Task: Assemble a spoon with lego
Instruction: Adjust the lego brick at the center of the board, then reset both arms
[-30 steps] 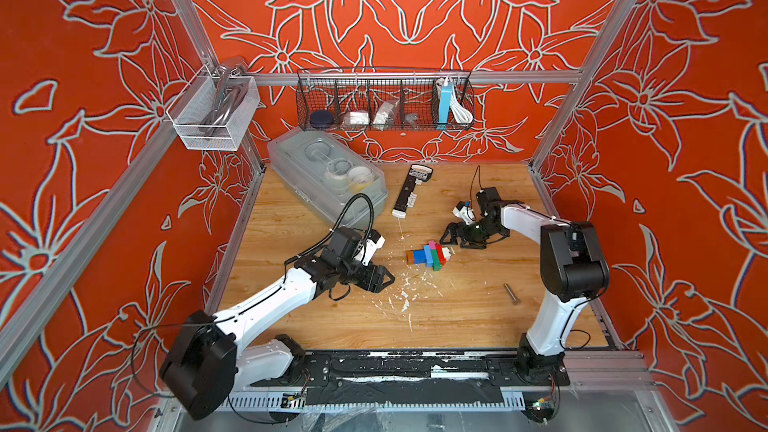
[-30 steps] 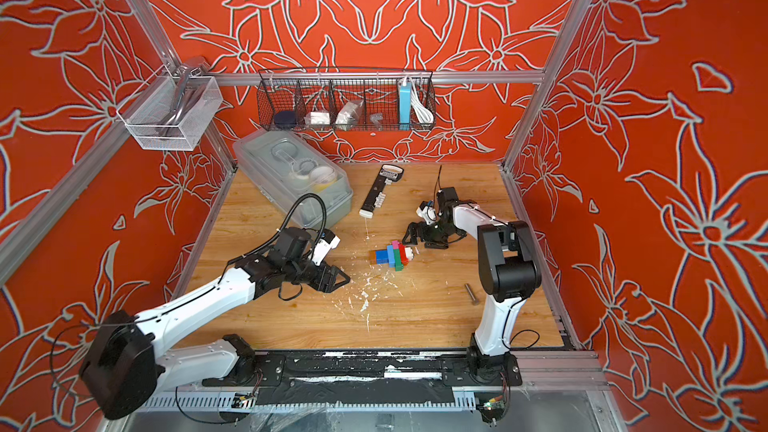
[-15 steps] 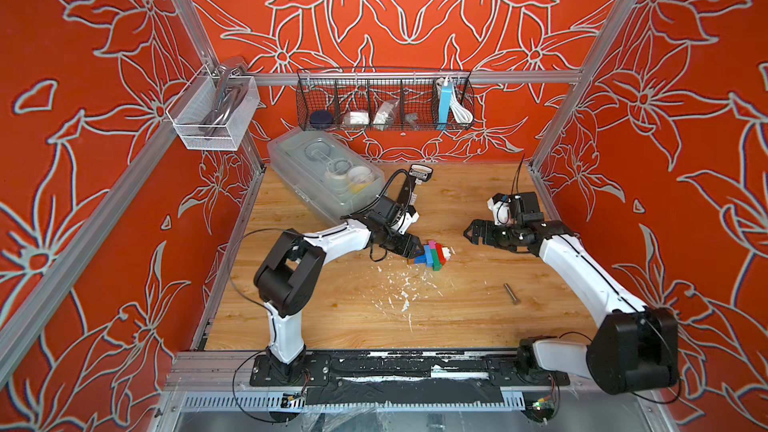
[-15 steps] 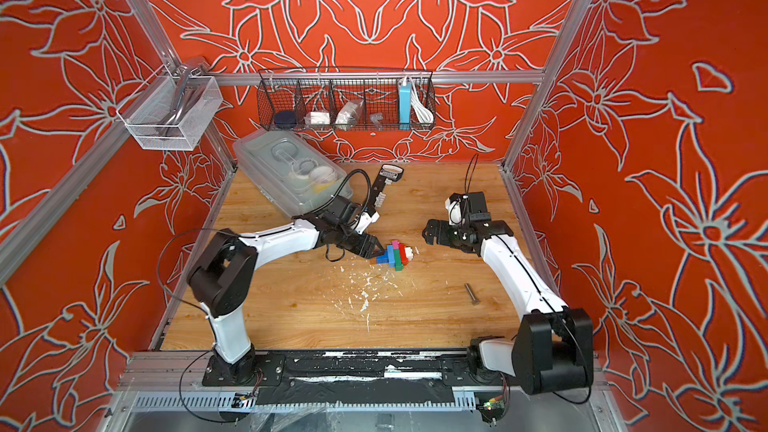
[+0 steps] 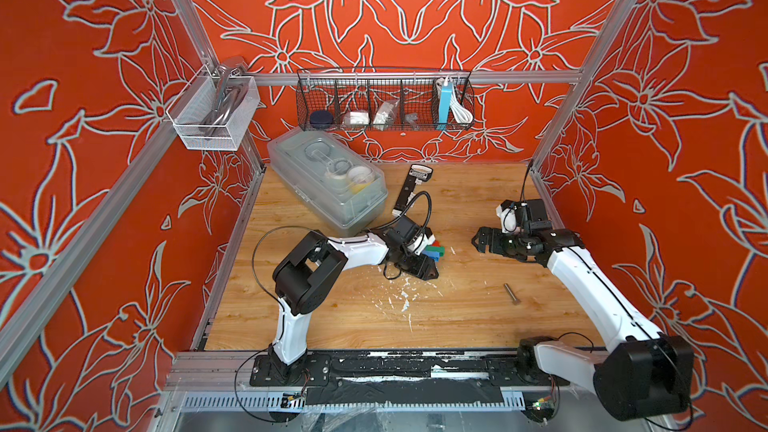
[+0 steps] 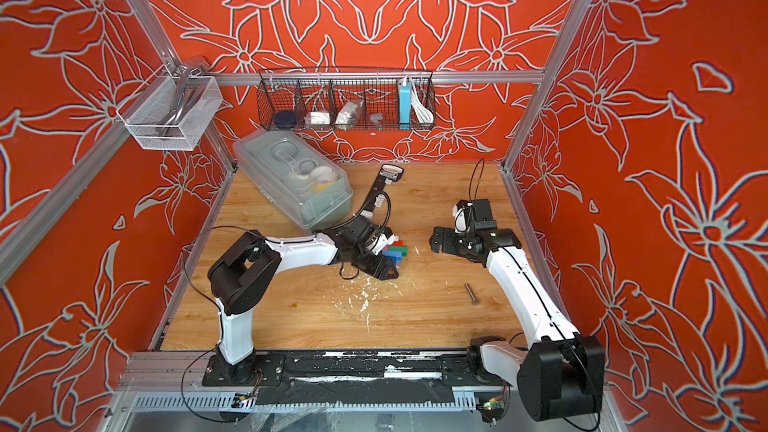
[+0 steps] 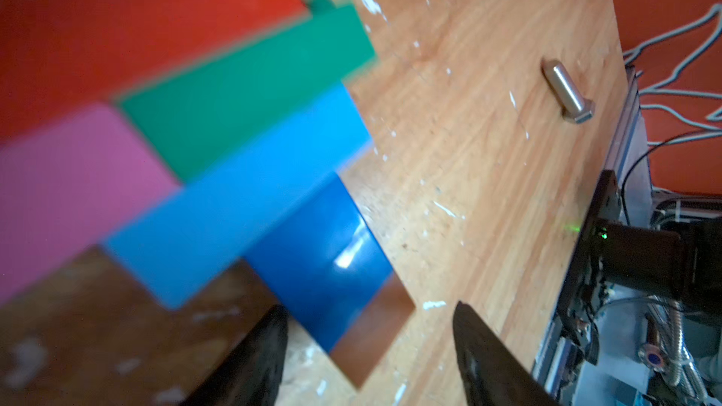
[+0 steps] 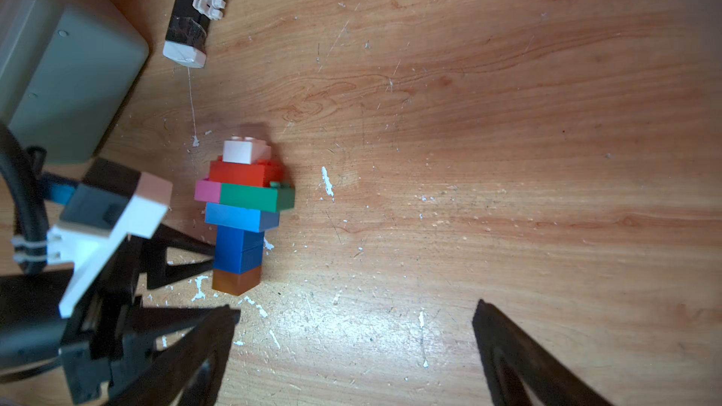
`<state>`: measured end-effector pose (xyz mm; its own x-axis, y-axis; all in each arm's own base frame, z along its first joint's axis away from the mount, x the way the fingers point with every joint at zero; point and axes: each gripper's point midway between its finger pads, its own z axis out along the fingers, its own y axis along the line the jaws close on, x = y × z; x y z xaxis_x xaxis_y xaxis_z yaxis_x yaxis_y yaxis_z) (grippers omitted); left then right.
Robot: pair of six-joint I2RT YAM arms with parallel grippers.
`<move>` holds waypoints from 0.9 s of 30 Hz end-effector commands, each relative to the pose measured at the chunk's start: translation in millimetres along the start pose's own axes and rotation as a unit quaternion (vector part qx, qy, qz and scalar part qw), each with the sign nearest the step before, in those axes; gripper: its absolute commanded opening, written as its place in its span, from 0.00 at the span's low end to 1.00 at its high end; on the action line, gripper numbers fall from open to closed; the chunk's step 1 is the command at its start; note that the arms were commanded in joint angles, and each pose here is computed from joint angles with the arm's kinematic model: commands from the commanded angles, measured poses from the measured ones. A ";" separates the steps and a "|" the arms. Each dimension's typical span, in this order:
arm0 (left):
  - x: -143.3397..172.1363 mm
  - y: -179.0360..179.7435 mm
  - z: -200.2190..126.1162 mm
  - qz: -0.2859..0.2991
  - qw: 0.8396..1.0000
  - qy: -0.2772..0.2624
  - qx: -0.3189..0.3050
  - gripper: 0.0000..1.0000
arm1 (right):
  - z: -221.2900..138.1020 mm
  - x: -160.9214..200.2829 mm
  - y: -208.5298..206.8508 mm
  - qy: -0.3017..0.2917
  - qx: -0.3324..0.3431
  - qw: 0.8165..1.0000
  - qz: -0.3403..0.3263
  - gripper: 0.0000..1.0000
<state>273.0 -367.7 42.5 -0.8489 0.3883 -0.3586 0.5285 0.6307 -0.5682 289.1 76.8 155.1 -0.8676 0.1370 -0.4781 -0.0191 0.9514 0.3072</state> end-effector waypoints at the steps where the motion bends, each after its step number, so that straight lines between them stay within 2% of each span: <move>1: 2.4 -6.9 -4.5 -0.011 1.000 -0.009 -0.025 0.68 | -7.5 0.2 -9.8 -0.021 0.022 1.000 0.004 1.00; 4: -4.2 -2.1 -16.7 -0.016 0.998 -0.025 -0.048 0.69 | -6.0 -4.0 -25.6 -0.066 0.055 0.996 0.002 1.00; 7: -4.3 7.1 -33.4 -0.013 0.997 -0.035 -0.072 0.72 | -13.6 -14.9 -53.9 -0.147 0.125 0.981 -0.005 1.00; 8: -4.7 10.8 -42.9 -0.016 0.996 -0.039 -0.078 0.74 | -21.4 -22.1 -64.6 -0.189 0.156 0.970 -0.011 1.00; 10: -5.5 14.1 -69.5 -0.015 0.994 -0.060 -0.091 0.98 | -39.9 -31.0 -84.0 -0.269 0.212 0.939 -0.026 1.00; 13: -10.9 21.5 -127.8 0.020 0.980 -0.145 -0.137 0.98 | -58.1 -27.4 -107.1 -0.371 0.267 0.889 -0.033 1.00; 14: -13.6 29.0 -152.4 0.040 0.966 -0.192 -0.166 0.98 | -59.7 -22.8 -112.4 -0.395 0.272 0.877 -0.024 1.00; 16: -14.6 52.1 -198.4 0.073 0.926 -0.288 -0.234 0.98 | -52.8 -16.5 -113.6 -0.415 0.264 0.870 -0.035 1.00; 18: -6.2 76.5 -243.2 0.121 0.872 -0.369 -0.298 0.98 | -34.2 -8.3 -123.3 -0.407 0.275 0.870 -0.035 1.00; 19: -0.1 93.3 -262.4 0.119 0.844 -0.399 -0.339 0.98 | -22.4 -3.9 -127.5 -0.394 0.279 0.875 -0.036 1.00; 20: 7.9 112.6 -286.4 0.104 0.813 -0.430 -0.379 0.98 | -18.5 -8.5 -129.1 -0.402 0.282 0.871 -0.034 1.00; 21: 17.7 134.3 -301.4 0.079 0.796 -0.442 -0.406 0.98 | -11.3 -14.5 -123.9 -0.394 0.269 0.878 -0.041 1.00; 22: 27.9 153.6 -310.0 0.053 0.786 -0.447 -0.423 0.99 | -5.5 -19.3 -121.4 -0.396 0.262 0.879 -0.050 1.00; 23: 40.0 175.0 -317.7 0.019 0.774 -0.451 -0.443 0.98 | -2.3 -29.1 -119.7 -0.411 0.262 0.871 -0.060 1.00; 24: 52.1 193.8 -322.6 -0.017 0.760 -0.460 -0.458 0.98 | 7.9 -36.2 -117.9 -0.397 0.264 0.875 -0.080 1.00; 25: 57.5 202.0 -322.1 -0.023 0.755 -0.471 -0.457 0.99 | 23.3 -39.2 -120.8 -0.382 0.252 0.885 -0.086 1.00; 26: 66.1 217.5 -310.6 -0.034 0.760 -0.459 -0.459 0.98 | 41.5 -42.3 -118.3 -0.378 0.233 0.890 -0.106 1.00; 27: 66.5 225.9 -311.7 -0.041 0.751 -0.466 -0.466 0.98 | 49.8 -49.7 -110.6 -0.390 0.223 0.884 -0.130 1.00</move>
<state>322.5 -8.5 109.1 -0.3994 -0.0341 -0.9161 -0.0567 0.9983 -0.0125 320.9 -37.2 70.0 -0.4460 -0.0479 -0.8937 0.2565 0.9499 -0.1789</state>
